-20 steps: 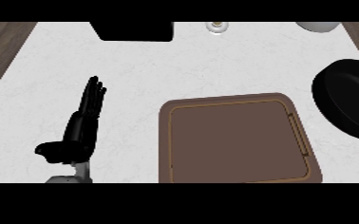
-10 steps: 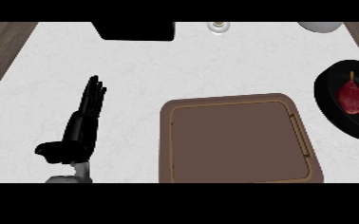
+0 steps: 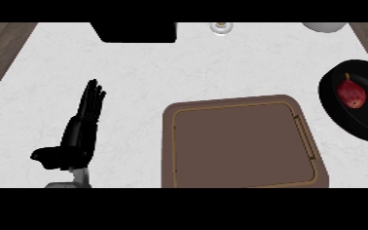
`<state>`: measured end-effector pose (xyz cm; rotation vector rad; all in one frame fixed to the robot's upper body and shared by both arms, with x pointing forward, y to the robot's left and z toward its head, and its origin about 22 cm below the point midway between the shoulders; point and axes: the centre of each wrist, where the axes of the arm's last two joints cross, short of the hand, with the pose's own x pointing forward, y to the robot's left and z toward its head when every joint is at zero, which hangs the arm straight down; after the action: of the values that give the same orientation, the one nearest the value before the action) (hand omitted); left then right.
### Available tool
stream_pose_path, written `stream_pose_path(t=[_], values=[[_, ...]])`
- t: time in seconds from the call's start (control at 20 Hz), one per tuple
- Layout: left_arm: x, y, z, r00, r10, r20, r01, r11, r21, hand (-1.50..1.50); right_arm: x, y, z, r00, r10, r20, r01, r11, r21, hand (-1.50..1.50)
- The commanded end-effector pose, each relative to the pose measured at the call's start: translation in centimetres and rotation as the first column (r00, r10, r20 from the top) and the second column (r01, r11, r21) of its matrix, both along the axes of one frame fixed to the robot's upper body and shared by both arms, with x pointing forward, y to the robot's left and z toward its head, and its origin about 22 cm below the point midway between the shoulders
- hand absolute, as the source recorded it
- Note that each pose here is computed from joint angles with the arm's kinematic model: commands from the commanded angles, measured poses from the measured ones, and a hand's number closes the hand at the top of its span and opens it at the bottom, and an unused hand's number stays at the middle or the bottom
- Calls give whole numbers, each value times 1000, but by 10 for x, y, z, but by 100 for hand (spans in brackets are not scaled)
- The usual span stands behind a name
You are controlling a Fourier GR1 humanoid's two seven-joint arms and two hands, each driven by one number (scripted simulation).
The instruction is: Pick the pear from the tray and place it in the pot
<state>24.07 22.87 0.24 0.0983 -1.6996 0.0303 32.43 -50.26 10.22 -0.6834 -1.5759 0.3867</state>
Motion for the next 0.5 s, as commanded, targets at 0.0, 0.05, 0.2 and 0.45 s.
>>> stream_pose_path(t=[0.0, 0.05, 0.2, 0.45], values=[[7, -15, -6, 1000, 2, 1, -2, 1000, -10, 0, -5, -18, 10, 995, -41, 91, 19, 972, 232, -150], [1, 4, 7, 1000, 10, 0, -10, 1000, 10, 0, -10, -23, 6, 994, -68, 84, 44, 964, 260, -150], [2, -7, 5, 1000, -17, 1, 17, 1000, -6, 0, -33, -48, 3, 988, -126, 91, 96, 955, 281, -150], [11, -11, 11, 1000, -16, 18, 16, 1000, -2, 0, -47, -68, 21, 976, -164, 140, 117, 948, 296, -150]])
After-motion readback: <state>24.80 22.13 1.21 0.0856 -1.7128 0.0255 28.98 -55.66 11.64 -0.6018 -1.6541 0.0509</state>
